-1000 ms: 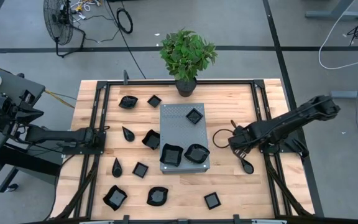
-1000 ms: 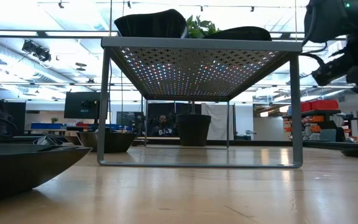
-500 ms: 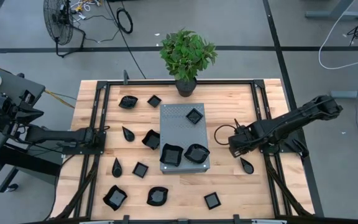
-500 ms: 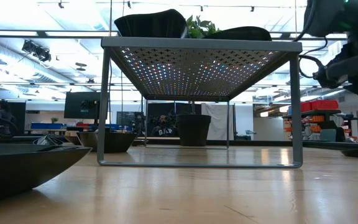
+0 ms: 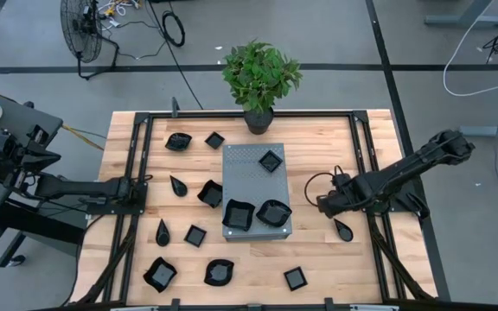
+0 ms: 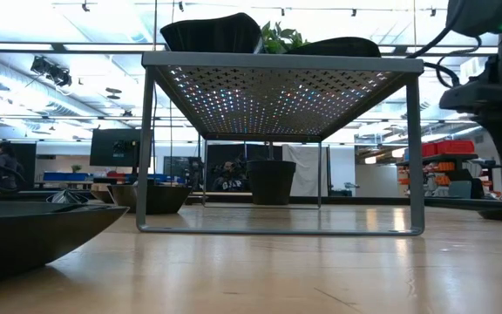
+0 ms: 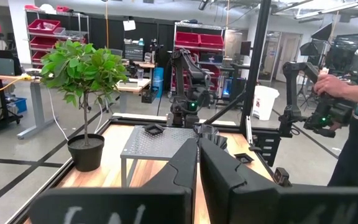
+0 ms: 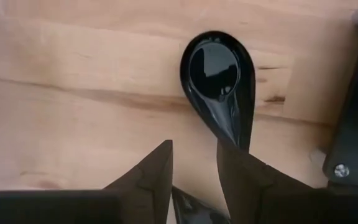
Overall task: Pick & Place Mini shaped plates
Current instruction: Put the black bowl on the shelf
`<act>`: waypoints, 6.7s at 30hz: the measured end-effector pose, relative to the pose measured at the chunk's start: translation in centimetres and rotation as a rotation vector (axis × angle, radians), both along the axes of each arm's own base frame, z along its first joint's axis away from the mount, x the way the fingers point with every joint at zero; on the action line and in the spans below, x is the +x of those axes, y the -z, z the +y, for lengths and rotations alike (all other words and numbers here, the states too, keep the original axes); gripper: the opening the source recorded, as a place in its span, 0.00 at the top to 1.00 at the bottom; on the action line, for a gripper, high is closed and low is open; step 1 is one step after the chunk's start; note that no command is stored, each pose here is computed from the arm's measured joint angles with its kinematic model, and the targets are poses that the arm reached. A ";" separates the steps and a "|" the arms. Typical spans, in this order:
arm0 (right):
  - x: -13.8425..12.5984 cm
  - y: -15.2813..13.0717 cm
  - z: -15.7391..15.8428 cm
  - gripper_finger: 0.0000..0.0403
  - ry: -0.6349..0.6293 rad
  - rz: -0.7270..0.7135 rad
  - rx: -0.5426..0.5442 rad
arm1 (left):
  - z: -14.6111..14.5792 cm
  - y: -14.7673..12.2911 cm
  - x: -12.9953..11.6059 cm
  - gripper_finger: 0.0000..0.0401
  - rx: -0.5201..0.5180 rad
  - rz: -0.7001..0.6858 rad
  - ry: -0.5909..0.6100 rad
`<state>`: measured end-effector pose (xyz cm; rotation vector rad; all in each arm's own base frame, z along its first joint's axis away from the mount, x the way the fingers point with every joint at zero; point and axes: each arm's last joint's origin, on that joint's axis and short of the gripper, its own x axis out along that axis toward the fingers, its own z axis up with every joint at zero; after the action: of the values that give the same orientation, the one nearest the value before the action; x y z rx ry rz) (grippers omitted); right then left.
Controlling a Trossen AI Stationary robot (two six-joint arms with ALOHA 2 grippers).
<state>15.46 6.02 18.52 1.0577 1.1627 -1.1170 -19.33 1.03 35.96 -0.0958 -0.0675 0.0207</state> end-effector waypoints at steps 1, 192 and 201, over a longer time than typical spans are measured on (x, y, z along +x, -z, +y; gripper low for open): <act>0.0 0.1 0.1 0.68 0.005 -0.001 -0.009 | 0.0 0.0 0.0 0.94 -0.001 0.000 0.000; 2.2 5.9 1.1 0.95 0.325 -0.195 -0.298 | 0.0 0.0 0.0 0.94 -0.001 0.000 0.000; 2.2 5.9 1.1 0.99 0.316 -0.199 -0.296 | 0.0 0.0 0.0 0.94 0.000 0.000 0.000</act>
<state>17.69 7.16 12.60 1.1130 0.6616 -1.3473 -19.33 1.03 35.96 -0.0961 -0.0675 0.0208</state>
